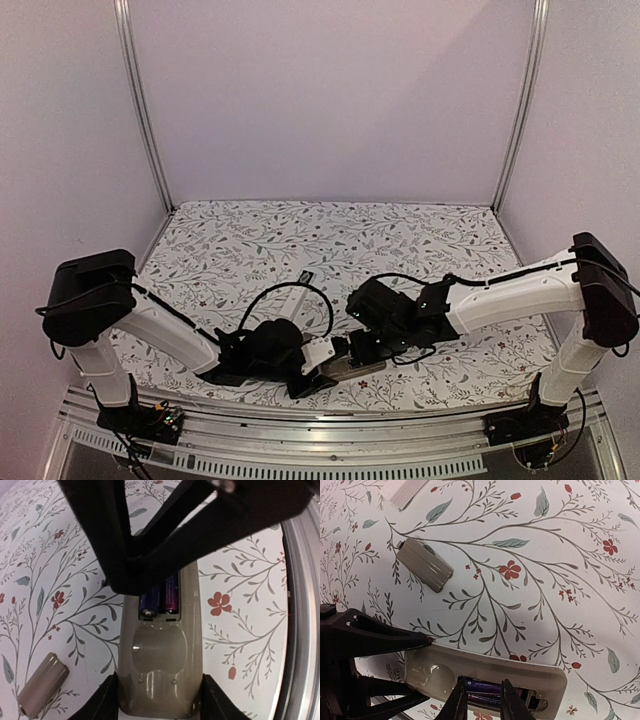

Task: Load the batteries into the remote control
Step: Load the battery into the battery compartment.

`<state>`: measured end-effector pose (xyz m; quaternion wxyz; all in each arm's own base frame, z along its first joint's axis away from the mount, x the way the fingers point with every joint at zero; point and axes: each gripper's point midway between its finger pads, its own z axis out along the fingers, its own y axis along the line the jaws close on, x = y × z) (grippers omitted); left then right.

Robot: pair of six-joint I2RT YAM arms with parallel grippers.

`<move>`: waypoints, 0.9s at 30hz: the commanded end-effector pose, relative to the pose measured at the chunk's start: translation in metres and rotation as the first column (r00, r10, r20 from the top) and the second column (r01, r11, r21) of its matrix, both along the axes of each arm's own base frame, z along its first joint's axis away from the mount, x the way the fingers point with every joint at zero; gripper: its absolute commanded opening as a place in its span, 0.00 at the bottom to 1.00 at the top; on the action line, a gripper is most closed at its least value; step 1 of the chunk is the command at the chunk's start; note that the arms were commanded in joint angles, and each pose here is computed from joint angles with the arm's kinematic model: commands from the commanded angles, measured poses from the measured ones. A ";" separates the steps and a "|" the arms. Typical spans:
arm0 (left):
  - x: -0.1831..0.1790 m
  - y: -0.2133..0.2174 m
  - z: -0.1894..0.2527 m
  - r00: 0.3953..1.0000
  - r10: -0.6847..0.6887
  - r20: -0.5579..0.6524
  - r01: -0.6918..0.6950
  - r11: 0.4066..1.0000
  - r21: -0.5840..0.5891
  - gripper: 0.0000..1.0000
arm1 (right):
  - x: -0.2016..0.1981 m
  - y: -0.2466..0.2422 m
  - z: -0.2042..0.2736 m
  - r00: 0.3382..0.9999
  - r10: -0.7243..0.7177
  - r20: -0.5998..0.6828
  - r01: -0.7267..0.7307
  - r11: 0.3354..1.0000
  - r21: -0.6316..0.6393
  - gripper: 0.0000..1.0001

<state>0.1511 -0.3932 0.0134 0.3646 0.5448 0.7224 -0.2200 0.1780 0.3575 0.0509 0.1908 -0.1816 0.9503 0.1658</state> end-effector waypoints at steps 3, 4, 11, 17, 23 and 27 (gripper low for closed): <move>-0.003 0.006 -0.011 1.000 -0.002 -0.001 0.002 0.999 0.032 0.47 | -0.011 0.012 -0.006 0.999 0.047 0.023 -0.047 0.998 0.029 0.23; -0.003 0.006 -0.012 1.000 -0.002 -0.002 0.002 0.999 0.033 0.48 | -0.011 0.013 -0.006 0.998 0.052 0.024 -0.052 0.998 0.033 0.23; -0.002 0.009 -0.008 1.000 0.001 0.007 -0.001 1.000 0.012 0.59 | -0.010 0.008 0.015 0.997 0.034 0.065 -0.042 0.992 0.117 0.24; -0.002 0.013 -0.005 1.000 -0.018 0.011 0.018 1.000 -0.005 0.64 | -0.016 0.024 0.041 0.994 0.085 0.063 -0.098 0.962 0.256 0.17; -0.005 0.013 -0.007 0.999 -0.034 -0.003 0.034 0.999 -0.006 0.66 | -0.013 0.027 0.032 0.996 0.092 0.001 -0.088 0.954 0.288 0.00; -0.005 0.013 -0.008 0.999 -0.035 -0.006 0.035 0.999 -0.004 0.63 | -0.010 0.026 0.026 0.996 0.082 -0.022 -0.072 0.949 0.307 0.00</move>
